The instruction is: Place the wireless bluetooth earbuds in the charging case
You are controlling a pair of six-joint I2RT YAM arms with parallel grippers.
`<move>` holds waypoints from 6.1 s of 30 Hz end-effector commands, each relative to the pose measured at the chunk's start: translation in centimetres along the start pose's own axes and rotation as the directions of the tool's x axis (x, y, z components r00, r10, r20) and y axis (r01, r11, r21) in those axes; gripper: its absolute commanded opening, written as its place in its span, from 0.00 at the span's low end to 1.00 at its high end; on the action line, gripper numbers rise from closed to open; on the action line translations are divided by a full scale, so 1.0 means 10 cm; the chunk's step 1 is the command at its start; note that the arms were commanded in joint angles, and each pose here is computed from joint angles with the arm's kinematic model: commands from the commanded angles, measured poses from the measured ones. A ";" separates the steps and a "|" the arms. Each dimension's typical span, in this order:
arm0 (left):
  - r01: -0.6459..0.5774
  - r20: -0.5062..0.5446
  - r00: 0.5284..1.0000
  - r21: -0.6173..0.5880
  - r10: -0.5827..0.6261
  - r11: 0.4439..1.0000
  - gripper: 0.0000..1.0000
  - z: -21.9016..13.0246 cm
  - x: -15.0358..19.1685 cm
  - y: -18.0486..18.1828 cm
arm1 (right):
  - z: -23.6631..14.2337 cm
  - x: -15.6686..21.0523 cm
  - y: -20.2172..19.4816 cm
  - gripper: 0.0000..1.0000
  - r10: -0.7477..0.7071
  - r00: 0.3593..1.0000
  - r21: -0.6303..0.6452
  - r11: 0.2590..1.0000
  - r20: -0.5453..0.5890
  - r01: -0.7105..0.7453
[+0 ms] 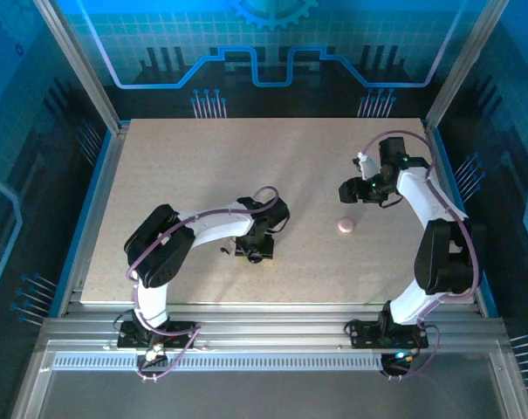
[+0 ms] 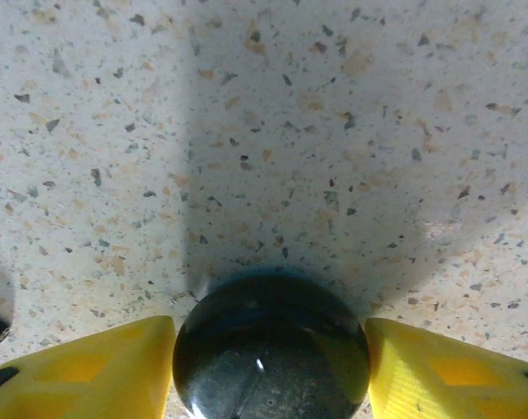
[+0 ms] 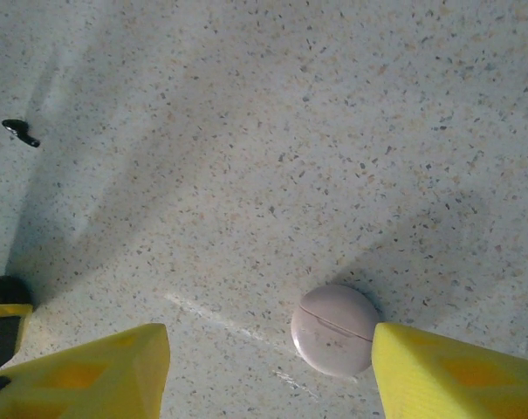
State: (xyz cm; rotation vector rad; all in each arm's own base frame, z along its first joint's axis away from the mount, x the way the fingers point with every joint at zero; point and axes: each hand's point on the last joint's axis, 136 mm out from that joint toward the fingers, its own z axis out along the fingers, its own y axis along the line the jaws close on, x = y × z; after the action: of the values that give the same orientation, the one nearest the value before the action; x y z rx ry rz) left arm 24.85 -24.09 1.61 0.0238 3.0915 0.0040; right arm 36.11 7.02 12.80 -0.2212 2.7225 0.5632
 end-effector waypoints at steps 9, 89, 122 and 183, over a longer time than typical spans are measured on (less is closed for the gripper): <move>-0.047 0.013 0.999 -0.034 0.047 0.998 0.45 -0.01 -0.04 0.01 | -0.23 0.06 0.27 0.62 -0.017 0.998 -0.058 0.998 0.067 0.021; -0.953 0.872 0.147 0.000 0.466 0.302 0.85 -1.70 0.19 -1.02 | -0.32 0.82 1.68 0.10 -0.321 0.881 -0.450 0.767 0.348 0.457; -0.996 0.996 0.040 0.033 0.085 0.079 0.57 -2.23 0.49 -0.90 | -1.02 1.20 2.19 0.09 -0.477 0.529 -0.466 0.253 0.703 0.848; -0.993 0.989 0.102 0.095 0.110 0.073 0.06 -2.24 0.45 -0.96 | -0.87 1.05 2.41 0.48 -0.570 0.473 -0.386 0.275 0.672 0.881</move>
State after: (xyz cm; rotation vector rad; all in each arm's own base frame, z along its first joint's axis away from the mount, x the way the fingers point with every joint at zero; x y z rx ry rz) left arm 18.90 -33.48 22.31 1.2229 1.4065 -1.1700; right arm 18.37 24.03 24.73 -1.3465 1.4999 1.1425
